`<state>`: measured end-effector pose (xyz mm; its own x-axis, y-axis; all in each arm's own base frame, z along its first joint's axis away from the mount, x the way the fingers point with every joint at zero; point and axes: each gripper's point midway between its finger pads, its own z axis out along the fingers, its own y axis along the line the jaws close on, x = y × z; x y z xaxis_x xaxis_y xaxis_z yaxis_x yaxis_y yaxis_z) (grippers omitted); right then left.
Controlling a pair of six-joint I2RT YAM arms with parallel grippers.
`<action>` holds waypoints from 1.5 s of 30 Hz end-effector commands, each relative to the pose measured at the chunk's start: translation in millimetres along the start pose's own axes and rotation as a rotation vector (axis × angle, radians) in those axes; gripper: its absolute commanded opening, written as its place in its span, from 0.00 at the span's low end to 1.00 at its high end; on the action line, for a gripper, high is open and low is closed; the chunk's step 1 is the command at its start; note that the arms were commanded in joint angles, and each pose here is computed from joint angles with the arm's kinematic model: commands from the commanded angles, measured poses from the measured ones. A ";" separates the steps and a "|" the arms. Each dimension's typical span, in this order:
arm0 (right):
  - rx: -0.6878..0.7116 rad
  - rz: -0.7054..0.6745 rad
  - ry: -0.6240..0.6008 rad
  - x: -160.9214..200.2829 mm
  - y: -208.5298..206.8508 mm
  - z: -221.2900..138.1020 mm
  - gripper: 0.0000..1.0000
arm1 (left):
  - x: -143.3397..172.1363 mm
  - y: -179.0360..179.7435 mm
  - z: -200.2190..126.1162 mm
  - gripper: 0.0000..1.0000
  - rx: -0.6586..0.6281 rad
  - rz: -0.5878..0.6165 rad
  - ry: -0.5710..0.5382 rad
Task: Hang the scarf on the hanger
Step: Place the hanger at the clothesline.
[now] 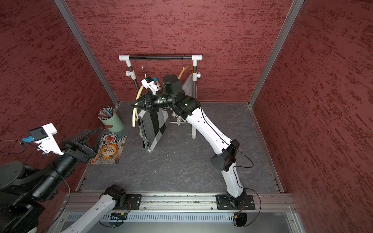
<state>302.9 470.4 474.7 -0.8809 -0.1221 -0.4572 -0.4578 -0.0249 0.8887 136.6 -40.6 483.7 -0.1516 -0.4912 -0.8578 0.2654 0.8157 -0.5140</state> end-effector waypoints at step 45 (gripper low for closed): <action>-0.170 -0.223 -0.258 -117.3 -19.6 -86.3 0.00 | 99.5 37.2 41.6 1.00 -0.045 -0.148 0.208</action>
<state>423.2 416.8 471.4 -0.8707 0.0318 -0.4908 -0.4904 -0.1340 0.8612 171.4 -75.3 377.5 -0.4077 -0.5000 -0.7640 0.1886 0.7726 -0.6062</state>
